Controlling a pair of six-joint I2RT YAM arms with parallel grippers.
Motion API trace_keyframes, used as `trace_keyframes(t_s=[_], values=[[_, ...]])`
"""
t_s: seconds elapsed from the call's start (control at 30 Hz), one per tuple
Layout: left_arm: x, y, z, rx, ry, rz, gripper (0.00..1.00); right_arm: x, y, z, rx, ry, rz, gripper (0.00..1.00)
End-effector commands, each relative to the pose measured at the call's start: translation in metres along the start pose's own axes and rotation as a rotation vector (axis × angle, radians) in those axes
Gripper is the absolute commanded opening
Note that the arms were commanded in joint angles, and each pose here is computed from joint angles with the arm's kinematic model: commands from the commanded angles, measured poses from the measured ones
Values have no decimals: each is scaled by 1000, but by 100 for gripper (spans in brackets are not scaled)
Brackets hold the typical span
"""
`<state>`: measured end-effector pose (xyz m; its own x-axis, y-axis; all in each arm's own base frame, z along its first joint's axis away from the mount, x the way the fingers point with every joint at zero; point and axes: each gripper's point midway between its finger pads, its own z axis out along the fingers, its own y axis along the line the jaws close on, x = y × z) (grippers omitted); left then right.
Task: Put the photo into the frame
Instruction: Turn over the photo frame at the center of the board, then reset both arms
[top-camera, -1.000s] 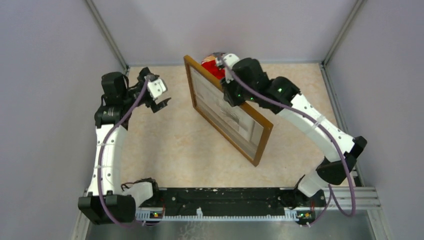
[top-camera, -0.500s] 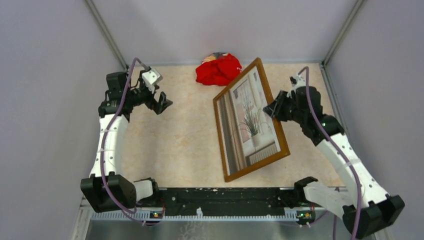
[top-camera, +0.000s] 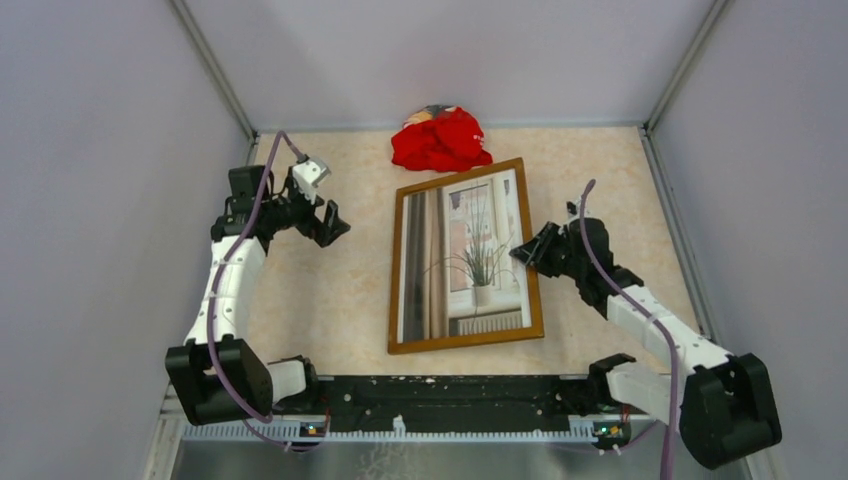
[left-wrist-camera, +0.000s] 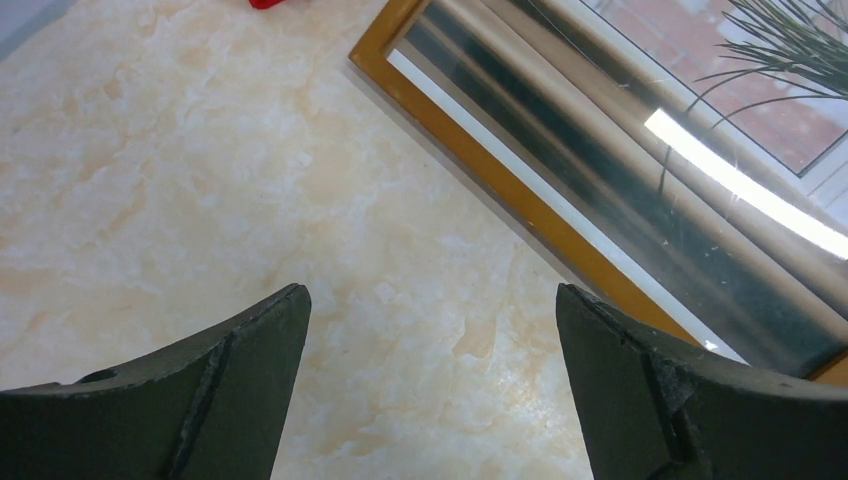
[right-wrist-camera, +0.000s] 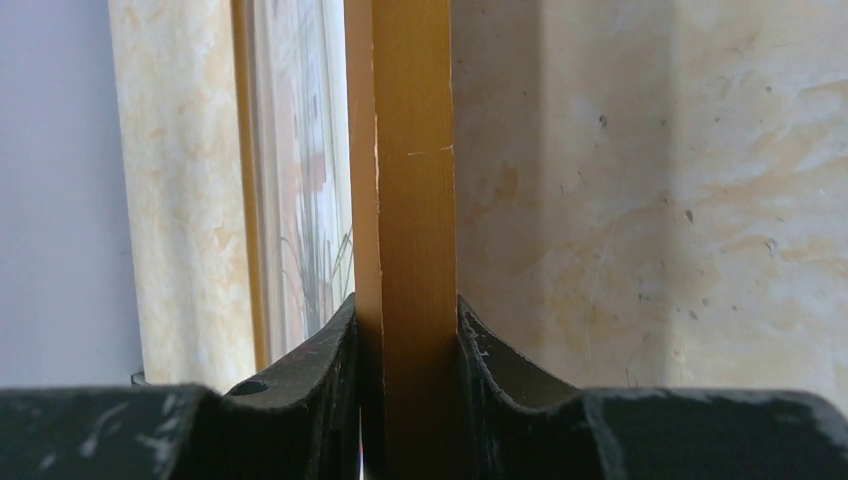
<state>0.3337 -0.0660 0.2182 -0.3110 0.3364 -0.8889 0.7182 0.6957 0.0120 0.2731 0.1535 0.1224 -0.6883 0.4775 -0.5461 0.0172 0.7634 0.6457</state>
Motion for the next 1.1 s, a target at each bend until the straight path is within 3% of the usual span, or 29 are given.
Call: trace_keyframes(t_s=[0.0,0.1,0.43,0.47,0.5,0.53,0.77,0.97,1.07], values=[[-2,4,0,-23,-37,17,99,20,-37,22,101,55,-36,0],[0,2,2,-13,-44,7,99,23,-47,37,112,56,-44,0],[14,2,4,-10,-35,-25,99,46,-82,51,206,121,-69,35],[14,2,4,-9,-36,-27,99,46,-84,50,217,118,-70,41],[15,2,4,-8,-37,-30,99,46,-86,49,230,116,-70,77],[16,3,4,-9,-38,-31,99,44,-87,48,244,114,-70,96],[22,12,6,-42,-30,-66,99,-2,-71,33,281,0,-133,99],[44,31,12,-131,-28,-101,99,-71,-78,-2,431,-257,-188,99],[67,48,22,-250,-38,-208,99,-100,-96,-25,563,-421,-246,99]])
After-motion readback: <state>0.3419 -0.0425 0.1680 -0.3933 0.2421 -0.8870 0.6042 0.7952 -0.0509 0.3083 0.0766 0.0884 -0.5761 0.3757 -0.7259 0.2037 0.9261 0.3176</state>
